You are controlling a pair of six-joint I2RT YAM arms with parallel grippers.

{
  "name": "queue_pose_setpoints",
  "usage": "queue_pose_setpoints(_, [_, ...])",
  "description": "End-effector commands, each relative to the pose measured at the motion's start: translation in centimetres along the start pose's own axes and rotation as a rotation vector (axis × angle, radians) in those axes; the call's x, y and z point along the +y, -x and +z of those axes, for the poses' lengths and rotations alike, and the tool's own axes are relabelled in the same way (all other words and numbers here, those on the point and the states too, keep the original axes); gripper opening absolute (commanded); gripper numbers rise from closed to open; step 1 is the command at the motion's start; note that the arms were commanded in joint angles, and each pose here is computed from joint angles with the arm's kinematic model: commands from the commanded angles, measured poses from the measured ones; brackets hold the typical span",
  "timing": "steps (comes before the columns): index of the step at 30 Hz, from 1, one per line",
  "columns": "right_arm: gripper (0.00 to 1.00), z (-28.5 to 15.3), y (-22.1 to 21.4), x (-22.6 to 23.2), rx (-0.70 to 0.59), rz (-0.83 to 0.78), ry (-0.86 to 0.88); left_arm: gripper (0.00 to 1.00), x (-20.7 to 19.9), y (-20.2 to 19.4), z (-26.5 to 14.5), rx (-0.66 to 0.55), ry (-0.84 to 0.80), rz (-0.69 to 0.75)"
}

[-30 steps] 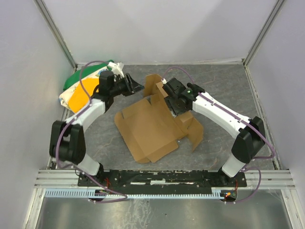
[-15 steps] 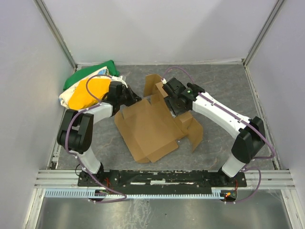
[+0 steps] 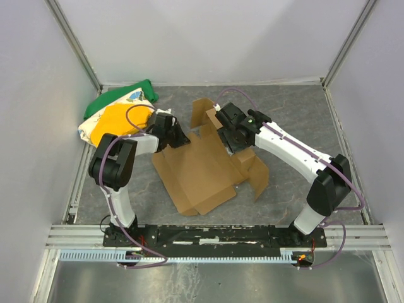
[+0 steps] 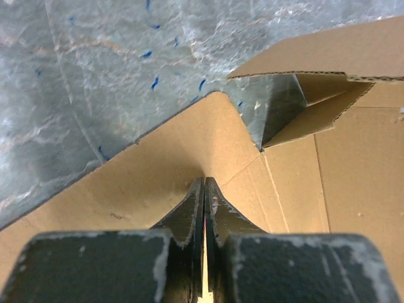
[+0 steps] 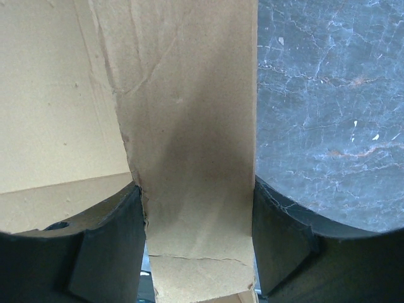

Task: Fold the paper box

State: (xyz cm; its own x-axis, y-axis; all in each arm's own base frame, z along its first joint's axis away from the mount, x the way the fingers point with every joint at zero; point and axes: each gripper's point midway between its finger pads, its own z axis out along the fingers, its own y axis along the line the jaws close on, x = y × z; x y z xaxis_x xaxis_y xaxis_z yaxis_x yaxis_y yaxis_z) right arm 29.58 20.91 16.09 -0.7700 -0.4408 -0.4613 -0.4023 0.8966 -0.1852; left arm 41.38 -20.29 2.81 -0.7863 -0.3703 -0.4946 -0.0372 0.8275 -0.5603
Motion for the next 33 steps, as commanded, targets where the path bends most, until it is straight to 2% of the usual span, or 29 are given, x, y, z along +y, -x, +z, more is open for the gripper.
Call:
queue_pose_setpoints(1, [0.37,0.3,-1.8,1.3,0.081,-0.003,0.053,0.03,0.7,0.9,1.9,-0.034,0.048,0.035])
queue_pose_setpoints(10, [0.37,0.4,-2.1,1.6,0.086,-0.014,0.070,0.03,0.7,2.7,4.2,-0.114,0.045,-0.024])
queue_pose_setpoints(14, [0.37,0.4,-2.3,1.8,0.090,-0.026,0.081,0.03,0.0,3.3,3.4,-0.174,-0.001,-0.055])
queue_pose_setpoints(22, [0.37,0.0,-2.4,1.4,0.094,-0.077,0.078,0.03,-0.5,2.1,2.2,-0.133,-0.038,-0.036])
queue_pose_setpoints(26, [0.37,-0.4,-2.6,1.0,0.094,-0.084,0.070,0.04,-1.8,3.3,0.3,-0.178,-0.063,-0.031])
queue_pose_setpoints(31, [0.37,-0.3,-3.1,1.0,0.104,-0.079,0.066,0.15,-4.7,6.6,-3.1,-0.283,-0.123,0.010])
queue_pose_setpoints(33, [0.37,-0.3,-3.0,1.1,0.105,-0.074,0.070,0.29,-6.2,8.3,-4.5,-0.332,-0.158,0.047])
